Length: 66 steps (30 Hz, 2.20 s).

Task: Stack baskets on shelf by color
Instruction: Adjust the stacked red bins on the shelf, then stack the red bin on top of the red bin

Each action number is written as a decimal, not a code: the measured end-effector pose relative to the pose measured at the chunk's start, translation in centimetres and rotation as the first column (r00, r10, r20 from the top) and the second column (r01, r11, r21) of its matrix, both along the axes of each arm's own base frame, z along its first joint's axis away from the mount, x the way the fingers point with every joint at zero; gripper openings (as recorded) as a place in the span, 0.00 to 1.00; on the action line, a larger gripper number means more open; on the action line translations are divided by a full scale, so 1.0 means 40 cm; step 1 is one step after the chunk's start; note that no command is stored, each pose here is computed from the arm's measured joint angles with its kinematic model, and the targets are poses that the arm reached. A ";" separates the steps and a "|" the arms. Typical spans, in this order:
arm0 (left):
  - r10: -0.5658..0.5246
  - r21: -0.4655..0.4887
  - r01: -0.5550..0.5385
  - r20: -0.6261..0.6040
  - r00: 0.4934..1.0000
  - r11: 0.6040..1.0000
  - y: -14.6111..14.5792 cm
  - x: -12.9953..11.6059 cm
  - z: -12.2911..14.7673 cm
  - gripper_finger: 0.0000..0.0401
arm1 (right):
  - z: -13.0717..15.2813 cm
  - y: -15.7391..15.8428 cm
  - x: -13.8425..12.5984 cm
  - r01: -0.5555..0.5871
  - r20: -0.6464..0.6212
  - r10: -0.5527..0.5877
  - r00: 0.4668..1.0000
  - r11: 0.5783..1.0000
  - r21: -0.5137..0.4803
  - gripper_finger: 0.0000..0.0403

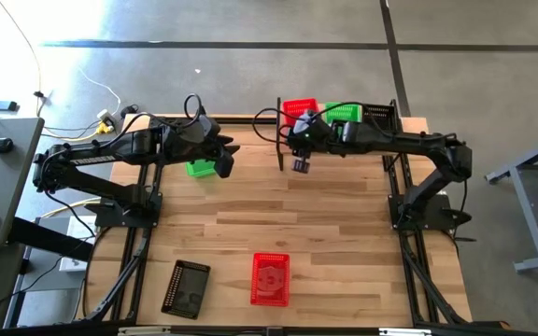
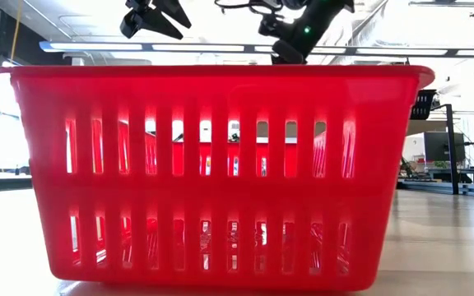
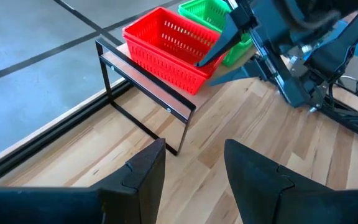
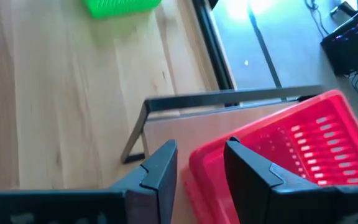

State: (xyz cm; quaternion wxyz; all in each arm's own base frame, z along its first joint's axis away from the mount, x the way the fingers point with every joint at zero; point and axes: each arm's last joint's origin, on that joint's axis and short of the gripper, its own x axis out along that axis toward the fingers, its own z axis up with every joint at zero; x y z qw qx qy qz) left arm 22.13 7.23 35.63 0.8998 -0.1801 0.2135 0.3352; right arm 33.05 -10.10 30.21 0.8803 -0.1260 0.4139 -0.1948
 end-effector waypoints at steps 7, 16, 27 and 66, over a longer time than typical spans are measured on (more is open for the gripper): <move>-0.001 0.002 0.001 -0.002 1.000 1.000 0.000 0.000 0.000 0.38 | 0.004 -0.002 0.002 0.039 0.029 -0.039 0.999 0.999 -0.003 0.29; -0.002 0.002 0.002 -0.001 1.000 1.000 0.000 0.000 0.000 0.38 | -0.014 -0.004 0.005 0.075 0.020 -0.077 0.997 0.995 0.064 0.29; -0.016 0.016 0.016 -0.026 1.000 1.000 0.000 -0.001 -0.002 0.38 | -0.008 -0.005 0.019 0.082 0.107 -0.095 0.990 0.990 0.117 0.29; -0.148 -0.117 0.105 -0.473 0.869 0.988 0.029 -0.089 -0.076 0.38 | 0.100 0.348 -0.012 -0.043 0.376 -0.181 0.909 0.856 0.514 0.29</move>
